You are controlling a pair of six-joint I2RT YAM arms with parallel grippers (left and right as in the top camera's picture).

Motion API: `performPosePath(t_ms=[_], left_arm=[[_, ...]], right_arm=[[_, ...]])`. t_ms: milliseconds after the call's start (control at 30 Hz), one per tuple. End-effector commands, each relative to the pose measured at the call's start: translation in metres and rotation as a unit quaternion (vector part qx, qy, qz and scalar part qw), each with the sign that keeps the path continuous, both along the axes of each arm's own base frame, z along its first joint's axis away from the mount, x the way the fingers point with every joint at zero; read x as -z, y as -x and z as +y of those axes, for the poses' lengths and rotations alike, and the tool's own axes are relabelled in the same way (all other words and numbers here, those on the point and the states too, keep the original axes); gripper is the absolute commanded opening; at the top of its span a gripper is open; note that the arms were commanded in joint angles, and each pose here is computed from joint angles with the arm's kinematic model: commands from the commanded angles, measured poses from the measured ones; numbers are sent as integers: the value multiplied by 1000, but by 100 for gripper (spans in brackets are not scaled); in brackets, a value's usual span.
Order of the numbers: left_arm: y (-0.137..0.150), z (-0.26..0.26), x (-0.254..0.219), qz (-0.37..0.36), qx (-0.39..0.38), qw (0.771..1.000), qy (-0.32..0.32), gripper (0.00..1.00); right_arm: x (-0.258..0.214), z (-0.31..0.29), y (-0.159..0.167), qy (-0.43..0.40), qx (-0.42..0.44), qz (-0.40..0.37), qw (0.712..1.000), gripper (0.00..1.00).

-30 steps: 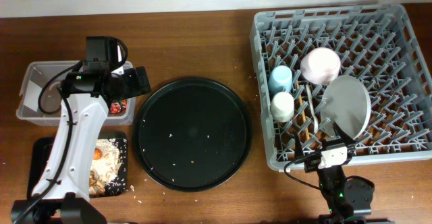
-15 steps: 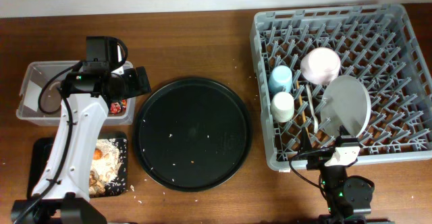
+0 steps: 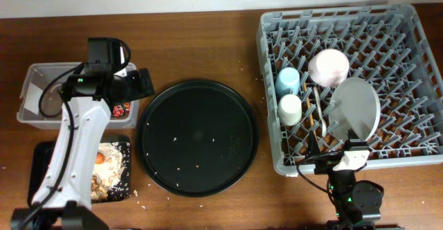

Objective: Sort waste into correct bins and load items into the dishwasher rack

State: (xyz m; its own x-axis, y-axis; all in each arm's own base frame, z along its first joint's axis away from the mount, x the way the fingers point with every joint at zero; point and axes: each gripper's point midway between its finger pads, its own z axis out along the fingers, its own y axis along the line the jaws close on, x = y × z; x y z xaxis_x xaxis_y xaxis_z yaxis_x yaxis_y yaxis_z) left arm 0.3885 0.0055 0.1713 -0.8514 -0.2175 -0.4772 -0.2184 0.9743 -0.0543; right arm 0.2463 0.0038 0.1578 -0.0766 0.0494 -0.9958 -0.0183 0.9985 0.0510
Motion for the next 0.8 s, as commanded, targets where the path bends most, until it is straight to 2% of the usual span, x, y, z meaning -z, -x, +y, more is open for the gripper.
performPosePath(t_ms=[0,67,167,200,300,367,433,500,600,667,767], left_arm=[[19,1,-78,-109,-4,994,-1,99],[52,1,-143,-204,-4,979,1,99],[96,4,-200,-298,-6,955,-1,99],[123,8,-221,-334,-14,942,-8,99],[174,9,-245,-386,-15,922,-6,99],[203,12,-243,-396,-21,918,-10,99],[224,12,-222,-397,-21,918,-9,99],[229,12,-185,-378,-20,925,-10,99],[219,10,-111,-343,-16,939,-8,99],[204,8,-93,-375,-13,927,-4,99],[183,6,-75,-445,-17,895,12,99]], right_arm=[[3,-4,0,-2,12,3,1000,98],[3,-4,0,-2,12,3,1000,99],[3,-4,0,-2,12,3,1000,99],[3,-4,0,-2,12,3,1000,99],[3,-4,0,-2,12,3,1000,99],[3,-4,0,-2,12,3,1000,99],[3,-4,0,-2,12,3,1000,99],[3,-4,0,-2,12,3,1000,98],[3,-4,0,-2,12,3,1000,99],[3,-4,0,-2,12,3,1000,99],[3,-4,0,-1,12,3,1000,99]])
